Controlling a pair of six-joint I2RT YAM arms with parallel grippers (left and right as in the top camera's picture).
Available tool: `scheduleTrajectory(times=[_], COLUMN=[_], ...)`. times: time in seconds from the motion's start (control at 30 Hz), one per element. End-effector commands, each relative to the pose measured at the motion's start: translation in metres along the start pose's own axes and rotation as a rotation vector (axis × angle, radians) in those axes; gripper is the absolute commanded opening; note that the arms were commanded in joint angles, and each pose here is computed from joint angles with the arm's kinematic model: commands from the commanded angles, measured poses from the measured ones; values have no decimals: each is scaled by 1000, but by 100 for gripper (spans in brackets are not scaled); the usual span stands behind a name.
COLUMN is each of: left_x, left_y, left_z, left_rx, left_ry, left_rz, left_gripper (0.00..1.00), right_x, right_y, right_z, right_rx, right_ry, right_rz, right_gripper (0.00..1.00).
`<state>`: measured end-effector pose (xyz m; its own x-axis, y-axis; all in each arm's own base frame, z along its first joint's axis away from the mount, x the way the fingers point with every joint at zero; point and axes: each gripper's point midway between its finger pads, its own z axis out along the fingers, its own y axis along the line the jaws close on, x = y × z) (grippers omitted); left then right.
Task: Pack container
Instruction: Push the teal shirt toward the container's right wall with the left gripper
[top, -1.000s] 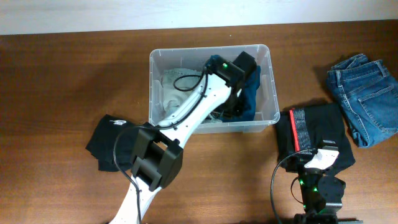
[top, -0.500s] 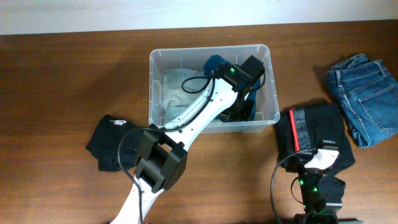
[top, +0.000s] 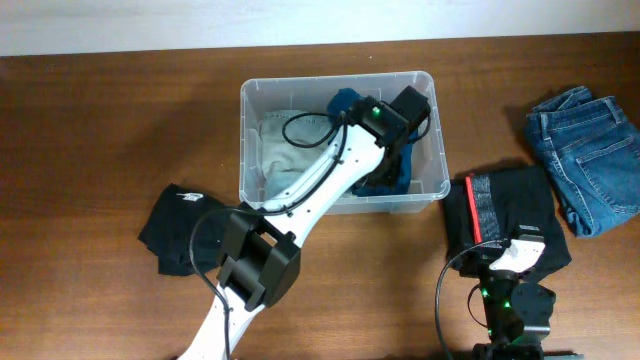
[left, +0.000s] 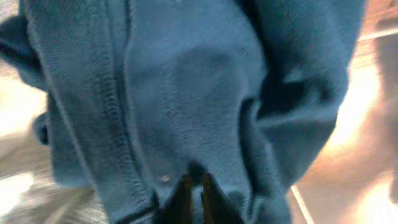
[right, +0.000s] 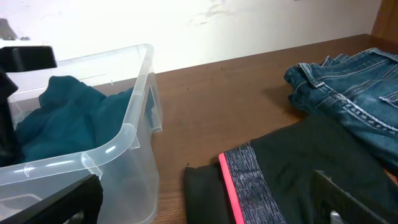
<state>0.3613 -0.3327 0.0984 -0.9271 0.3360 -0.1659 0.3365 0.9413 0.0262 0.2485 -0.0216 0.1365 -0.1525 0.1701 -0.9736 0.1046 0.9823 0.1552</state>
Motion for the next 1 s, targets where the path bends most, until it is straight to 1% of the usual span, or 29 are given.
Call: scheduleTrajectory(times=[0.0,0.03,0.07,0.1,0.17,0.23,0.33,0.5,0.7,0.83,0.87,0.9,0.93,0.97], left_x=[-16,-19,-23,-26,-28,-28,-27,-31,-28,-27,-26,-25,-25,-25], left_y=[-8,-9,-11,-12,-17,-26,-42,-60,-85,-77,-74,-73,-72,-72], left_z=[-33,-37,-42,-46,-51,-52,-49,-38,-18,2,6,7,9,9], left_rx=[48,54,63,70,99,150,232,249,252,158,139,133,130,129], left_ry=[-95,-108,-126,-138,-147,-140,-121,-138,-140,-138,-131,-128,-126,-126], left_rz=[-16,-17,-19,-20,-20,-16,-6,16,56,51,36,30,29,29], left_gripper=[21,27,39,45,60,65,66,66,63,52,50,50,46,45], right_x=[2,2,2,2,2,2,2,2,2,2,2,2,2,2], right_y=[0,0,0,0,0,0,0,0,0,0,0,0,0,0], right_z=[0,0,0,0,0,0,0,0,0,0,0,0,0,0], right_rx=[4,4,4,4,4,4,4,4,4,4,4,4,4,4], right_ry=[2,2,2,2,2,2,2,2,2,2,2,2,2,2], right_rz=[-5,-5,-5,-5,-5,-5,-5,-5,-5,-5,-5,-5,-5,-5], right_gripper=[99,99,99,99,99,99,99,99,99,99,99,99,99,99])
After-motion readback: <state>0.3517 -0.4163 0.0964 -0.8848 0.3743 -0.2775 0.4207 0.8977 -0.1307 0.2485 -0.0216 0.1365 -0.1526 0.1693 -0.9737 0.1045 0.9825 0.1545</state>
